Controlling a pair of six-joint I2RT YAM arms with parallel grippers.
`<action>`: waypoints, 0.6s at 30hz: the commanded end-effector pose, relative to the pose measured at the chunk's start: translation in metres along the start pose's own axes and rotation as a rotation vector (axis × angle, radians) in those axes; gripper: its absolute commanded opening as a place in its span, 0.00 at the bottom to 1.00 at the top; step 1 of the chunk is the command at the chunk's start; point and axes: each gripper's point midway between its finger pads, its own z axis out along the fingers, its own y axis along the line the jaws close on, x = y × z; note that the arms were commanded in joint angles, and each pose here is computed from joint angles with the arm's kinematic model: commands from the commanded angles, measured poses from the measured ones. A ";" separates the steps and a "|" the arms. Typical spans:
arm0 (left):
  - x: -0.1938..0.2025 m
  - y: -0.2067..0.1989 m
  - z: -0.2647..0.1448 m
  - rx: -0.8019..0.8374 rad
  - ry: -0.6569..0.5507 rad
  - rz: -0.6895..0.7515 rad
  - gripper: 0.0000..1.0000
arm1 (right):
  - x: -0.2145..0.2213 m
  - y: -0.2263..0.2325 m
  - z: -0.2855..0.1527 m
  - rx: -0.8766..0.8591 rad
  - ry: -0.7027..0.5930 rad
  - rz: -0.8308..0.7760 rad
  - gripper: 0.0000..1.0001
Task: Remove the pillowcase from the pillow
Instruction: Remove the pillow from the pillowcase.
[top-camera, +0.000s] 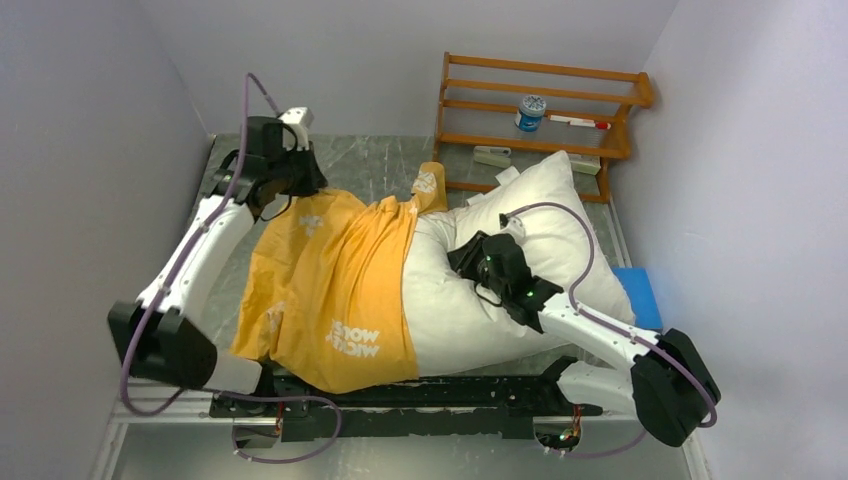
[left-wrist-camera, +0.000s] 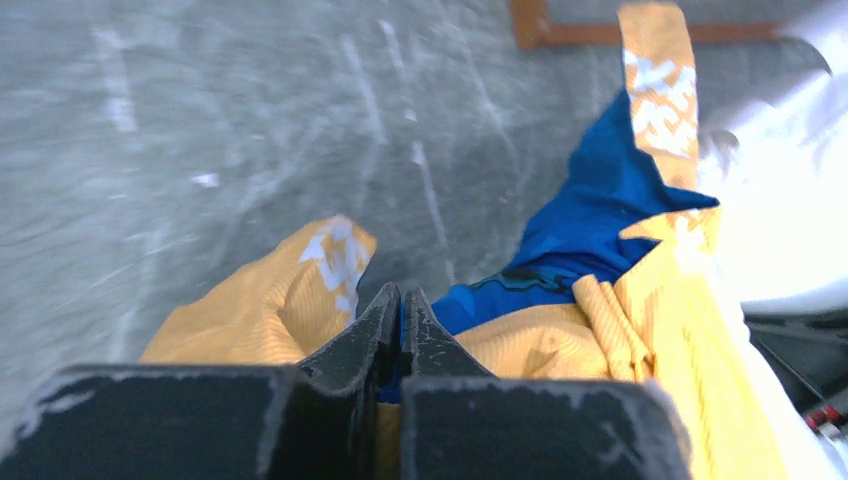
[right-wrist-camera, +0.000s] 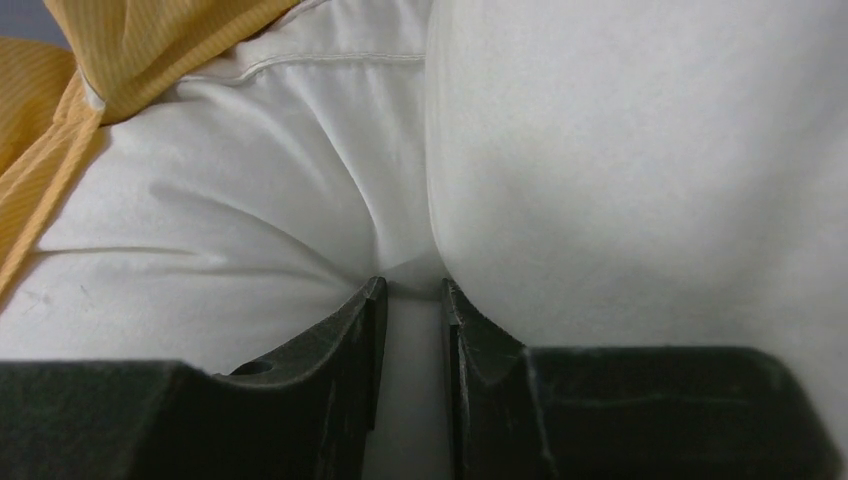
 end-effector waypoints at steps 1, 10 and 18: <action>-0.021 0.066 -0.066 -0.403 -0.159 -0.020 0.05 | 0.110 -0.125 -0.048 0.460 0.438 -0.096 0.30; 0.001 0.173 -0.164 -0.947 -0.277 -0.215 0.05 | 0.101 -0.113 -0.041 0.476 0.417 -0.058 0.30; -0.009 0.120 -0.116 -0.481 -0.294 -0.192 0.89 | 0.092 -0.101 -0.041 0.454 0.412 -0.078 0.29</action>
